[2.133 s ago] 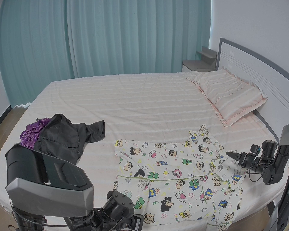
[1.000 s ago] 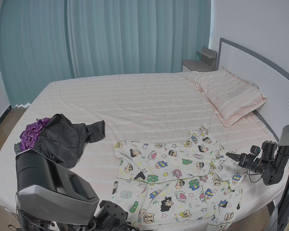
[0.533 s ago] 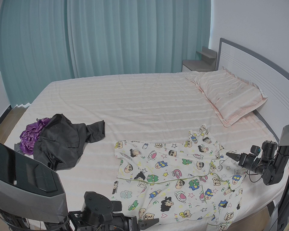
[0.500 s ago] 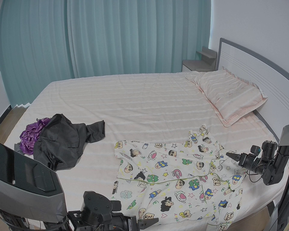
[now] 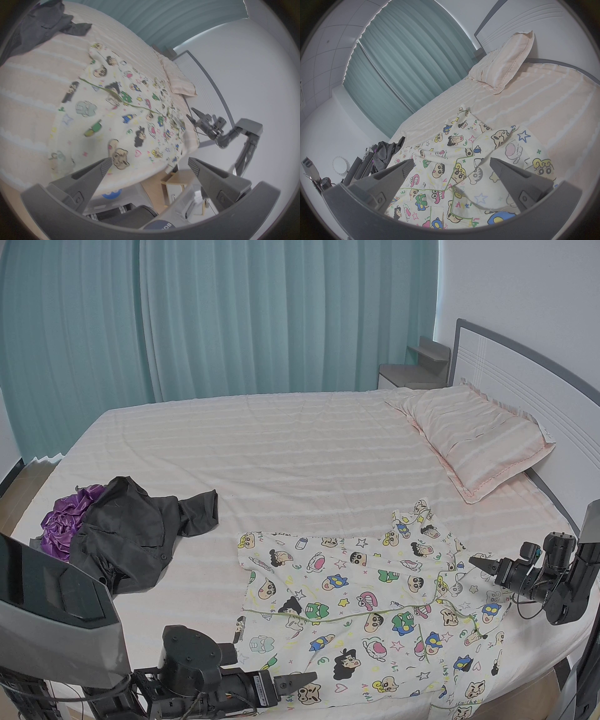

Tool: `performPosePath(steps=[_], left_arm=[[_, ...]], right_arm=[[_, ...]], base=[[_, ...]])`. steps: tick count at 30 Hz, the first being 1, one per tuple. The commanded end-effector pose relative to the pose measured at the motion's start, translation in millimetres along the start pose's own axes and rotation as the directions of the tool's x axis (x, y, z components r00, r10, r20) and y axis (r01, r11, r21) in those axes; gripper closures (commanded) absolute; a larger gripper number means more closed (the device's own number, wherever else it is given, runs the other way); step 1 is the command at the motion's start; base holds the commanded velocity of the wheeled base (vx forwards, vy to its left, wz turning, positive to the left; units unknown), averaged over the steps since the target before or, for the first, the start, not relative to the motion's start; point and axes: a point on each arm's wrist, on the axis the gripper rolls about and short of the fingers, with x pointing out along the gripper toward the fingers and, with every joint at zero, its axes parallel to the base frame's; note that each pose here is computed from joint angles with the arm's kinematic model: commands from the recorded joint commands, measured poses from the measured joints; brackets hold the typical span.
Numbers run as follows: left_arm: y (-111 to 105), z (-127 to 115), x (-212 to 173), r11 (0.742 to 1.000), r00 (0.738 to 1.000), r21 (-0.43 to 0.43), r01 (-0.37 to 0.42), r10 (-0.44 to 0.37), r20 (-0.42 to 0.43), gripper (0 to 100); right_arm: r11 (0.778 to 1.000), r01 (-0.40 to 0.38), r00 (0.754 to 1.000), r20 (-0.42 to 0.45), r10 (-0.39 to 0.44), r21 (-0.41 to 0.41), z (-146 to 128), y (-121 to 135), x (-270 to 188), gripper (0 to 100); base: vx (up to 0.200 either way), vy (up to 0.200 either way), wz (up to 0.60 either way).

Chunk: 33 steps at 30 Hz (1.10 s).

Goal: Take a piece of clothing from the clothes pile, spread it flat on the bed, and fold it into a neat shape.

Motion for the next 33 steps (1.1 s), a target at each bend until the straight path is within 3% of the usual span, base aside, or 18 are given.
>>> performPosePath(steps=[1, 4, 5, 6, 8, 12, 20, 33], left_arm=[[14.4, 7.5, -1.1, 0.996, 0.996, -0.045, -0.074, 0.076, 0.042, 0], [23.9, 5.9, 3.2, 0.988, 0.989, -0.077, -0.132, 0.136, 0.051, 0], [27.9, 7.1, 5.6, 0.976, 0.981, -0.142, -0.165, 0.178, 0.083, 0], [28.0, 7.2, 5.6, 0.975, 0.98, -0.149, -0.167, 0.181, 0.087, 0], [29.5, 6.5, 4.2, 0.95, 0.976, -0.264, -0.167, 0.198, 0.093, 0], [31.7, 4.5, 1.5, 0.937, 0.971, -0.298, -0.181, 0.218, 0.096, 0], [35.6, -13.2, 13.8, 0.926, 0.939, -0.252, -0.28, 0.319, 0.129, 0], [41.6, -25.8, 31.3, 0.929, 0.921, -0.095, -0.359, 0.368, 0.125, 0]], right_arm=[[1.0, 0.0, 1.0, -0.002, 0.0, 0.0, -0.6, -0.3, 0.2, 0], [1.0, 0.0, 1.0, -0.002, 0.0, 0.001, -0.6, -0.3, 0.2, 0], [1.0, 0.0, 1.0, -0.002, 0.0, 0.001, -0.6, -0.3, 0.2, 0], [1.0, 0.0, 1.0, -0.002, 0.0, 0.001, -0.6, -0.3, 0.2, 0], [1.0, -0.001, 1.0, -0.003, 0.001, 0.001, -0.7, 0.1, 0.4, 0], [1.0, -0.001, 1.0, -0.003, 0.001, 0.001, -0.7, 0.1, 0.4, 0], [1.0, -0.001, 1.0, -0.003, 0.001, 0.001, -0.7, 0.3, 0.1, 0], [1.0, 0.0, 1.0, 0.0, 0.0, 0.0, 0.1, 0.4, -0.5, 0]], base=[[0.0, 0.0, 0.0], [0.0, 0.0, 0.0], [0.0, 0.0, 0.0], [0.0, 0.0, 0.0], [0.0, 0.0, 0.0], [0.0, 0.0, 0.0], [0.0, 0.0, 0.0], [0.0, 0.0, 0.0]])
